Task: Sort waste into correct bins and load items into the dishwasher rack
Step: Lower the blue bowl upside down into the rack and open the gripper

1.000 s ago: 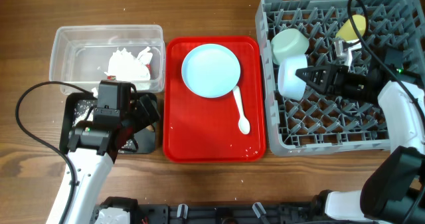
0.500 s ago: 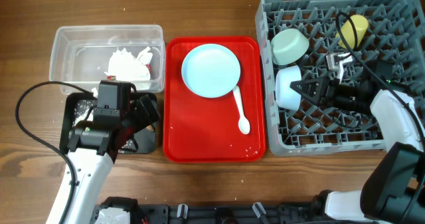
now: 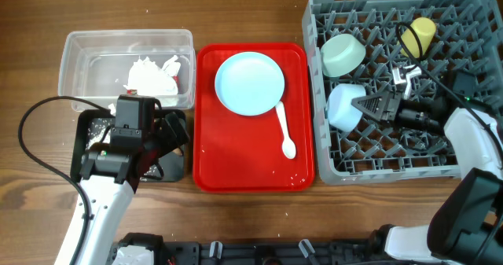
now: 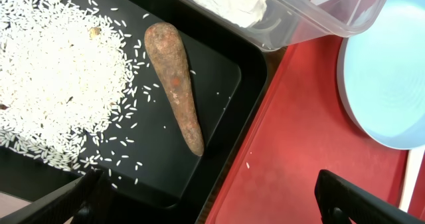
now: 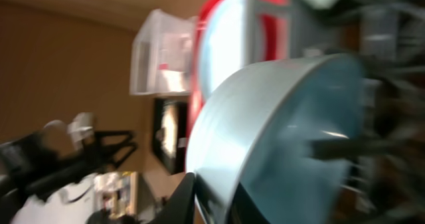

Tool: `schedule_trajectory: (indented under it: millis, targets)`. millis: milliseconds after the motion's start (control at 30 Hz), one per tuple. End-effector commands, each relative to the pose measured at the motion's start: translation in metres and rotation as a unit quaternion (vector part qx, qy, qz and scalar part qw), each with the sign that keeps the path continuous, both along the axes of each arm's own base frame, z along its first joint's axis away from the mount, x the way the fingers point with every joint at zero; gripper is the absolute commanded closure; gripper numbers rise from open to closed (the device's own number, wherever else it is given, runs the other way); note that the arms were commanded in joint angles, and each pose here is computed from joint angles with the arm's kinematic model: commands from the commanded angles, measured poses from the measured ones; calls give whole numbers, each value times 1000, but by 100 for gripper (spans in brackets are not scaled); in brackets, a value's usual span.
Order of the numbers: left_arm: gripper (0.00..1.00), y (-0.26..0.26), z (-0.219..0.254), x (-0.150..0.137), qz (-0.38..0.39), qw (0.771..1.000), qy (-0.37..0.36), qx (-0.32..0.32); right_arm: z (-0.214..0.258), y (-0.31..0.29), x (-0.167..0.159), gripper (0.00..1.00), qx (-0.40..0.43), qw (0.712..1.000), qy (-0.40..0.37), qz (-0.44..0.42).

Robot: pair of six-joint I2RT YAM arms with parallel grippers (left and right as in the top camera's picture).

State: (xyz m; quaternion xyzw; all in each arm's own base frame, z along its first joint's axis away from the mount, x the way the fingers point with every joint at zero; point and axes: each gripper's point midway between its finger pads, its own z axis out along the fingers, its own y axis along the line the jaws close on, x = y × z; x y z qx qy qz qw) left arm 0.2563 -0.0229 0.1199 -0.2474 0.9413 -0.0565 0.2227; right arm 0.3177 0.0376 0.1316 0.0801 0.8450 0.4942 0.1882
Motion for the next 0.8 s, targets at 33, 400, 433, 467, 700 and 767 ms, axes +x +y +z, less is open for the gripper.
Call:
schedule_trajectory:
  millis: [33, 400, 433, 467, 700, 767]
  targets:
    - [0, 0, 0, 0, -1, 1000, 1, -3, -41, -37, -6, 81, -95, 992, 67, -51]
    - [0, 0, 0, 0, -2, 1000, 1, -4, -31, -62, 6, 58, -135, 983, 82, -89]
    - [0, 0, 0, 0, -2, 1000, 1, -4, -32, -67, 6, 56, -148, 980, 92, -97]
    - [0, 0, 0, 0, -2, 1000, 1, -4, -33, -71, 6, 54, -160, 977, 100, -102]
    - [0, 0, 0, 0, -2, 1000, 1, -5, -47, -107, -10, 51, -246, 933, 201, -171]
    - [0, 0, 0, 0, -2, 1000, 1, -5, -49, -115, -12, 51, -259, 921, 217, -192]
